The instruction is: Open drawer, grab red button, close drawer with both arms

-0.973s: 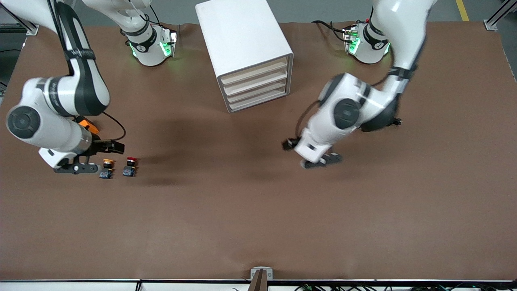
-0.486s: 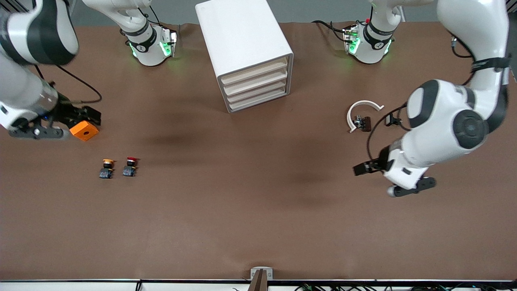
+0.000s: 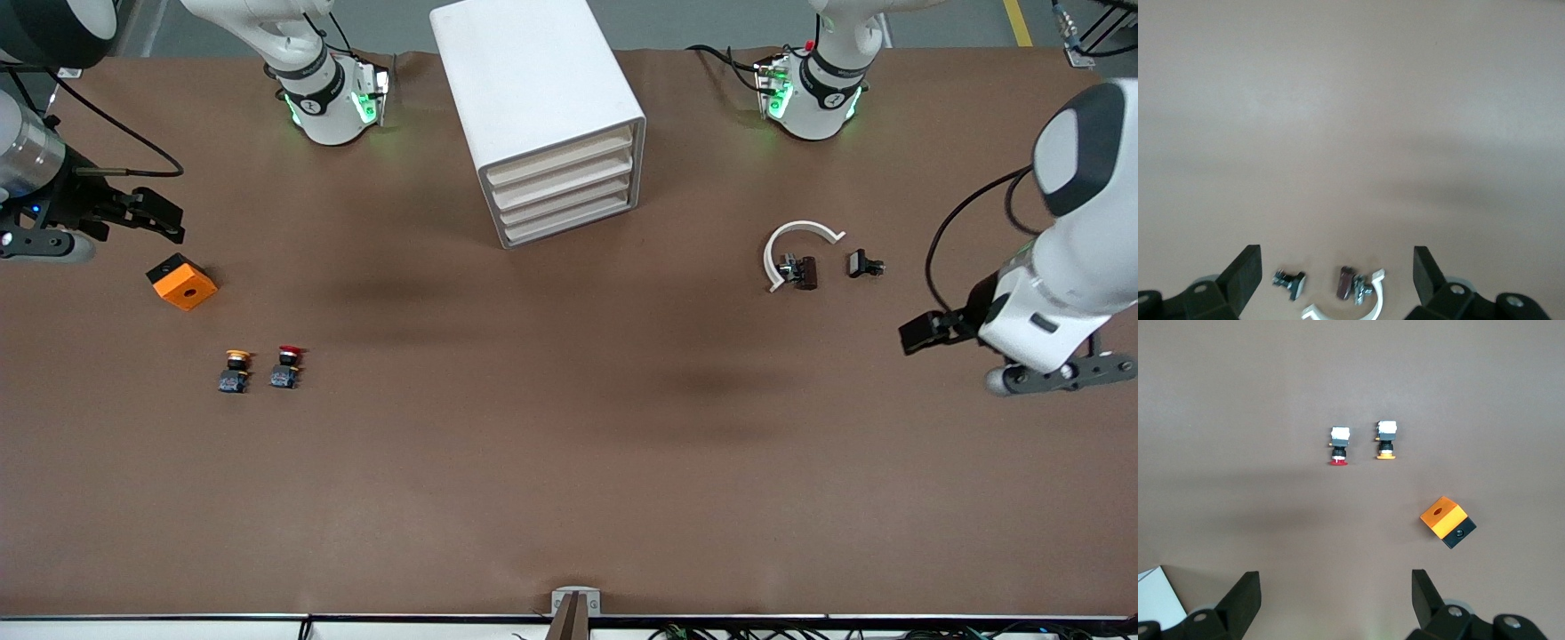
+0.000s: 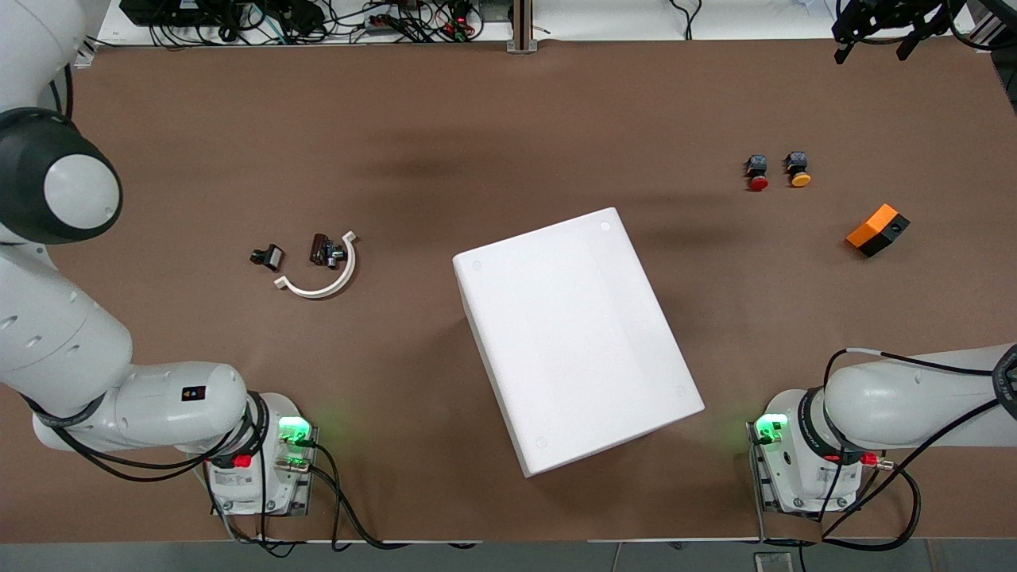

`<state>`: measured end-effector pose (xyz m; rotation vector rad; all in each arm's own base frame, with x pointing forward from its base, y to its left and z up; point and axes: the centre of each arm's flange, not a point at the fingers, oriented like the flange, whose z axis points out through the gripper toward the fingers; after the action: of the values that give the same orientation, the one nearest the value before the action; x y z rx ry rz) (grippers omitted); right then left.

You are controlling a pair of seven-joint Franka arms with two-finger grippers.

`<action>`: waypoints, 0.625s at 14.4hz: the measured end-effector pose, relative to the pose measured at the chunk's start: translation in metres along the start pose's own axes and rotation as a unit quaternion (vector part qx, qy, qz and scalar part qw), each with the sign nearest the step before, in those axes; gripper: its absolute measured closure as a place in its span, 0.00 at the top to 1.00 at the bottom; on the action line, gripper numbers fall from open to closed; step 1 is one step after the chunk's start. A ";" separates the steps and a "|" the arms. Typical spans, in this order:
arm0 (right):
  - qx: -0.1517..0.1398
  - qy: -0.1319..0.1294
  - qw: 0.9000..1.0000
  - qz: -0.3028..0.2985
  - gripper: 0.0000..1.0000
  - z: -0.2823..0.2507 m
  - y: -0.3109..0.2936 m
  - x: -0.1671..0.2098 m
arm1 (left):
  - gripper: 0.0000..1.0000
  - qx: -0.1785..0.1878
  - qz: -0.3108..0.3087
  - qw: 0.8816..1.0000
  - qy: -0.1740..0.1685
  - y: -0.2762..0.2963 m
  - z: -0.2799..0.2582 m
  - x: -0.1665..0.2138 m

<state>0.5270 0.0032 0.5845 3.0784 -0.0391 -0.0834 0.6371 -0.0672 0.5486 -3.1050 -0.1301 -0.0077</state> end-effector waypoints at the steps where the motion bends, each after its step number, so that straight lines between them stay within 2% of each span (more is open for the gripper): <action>1: 0.000 0.002 1.000 0.000 1.00 -0.002 0.000 0.001 | 1.00 0.002 0.010 1.000 0.000 -0.004 -0.008 -0.004; 9: 0.011 0.013 1.000 0.013 1.00 -0.018 0.012 0.001 | 1.00 0.011 0.023 1.000 -0.014 -0.040 -0.055 -0.035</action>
<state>0.5289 -0.0077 0.6032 3.0990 -0.0786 -0.0435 0.5985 -0.0320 0.6043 -3.0864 -0.0593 0.0385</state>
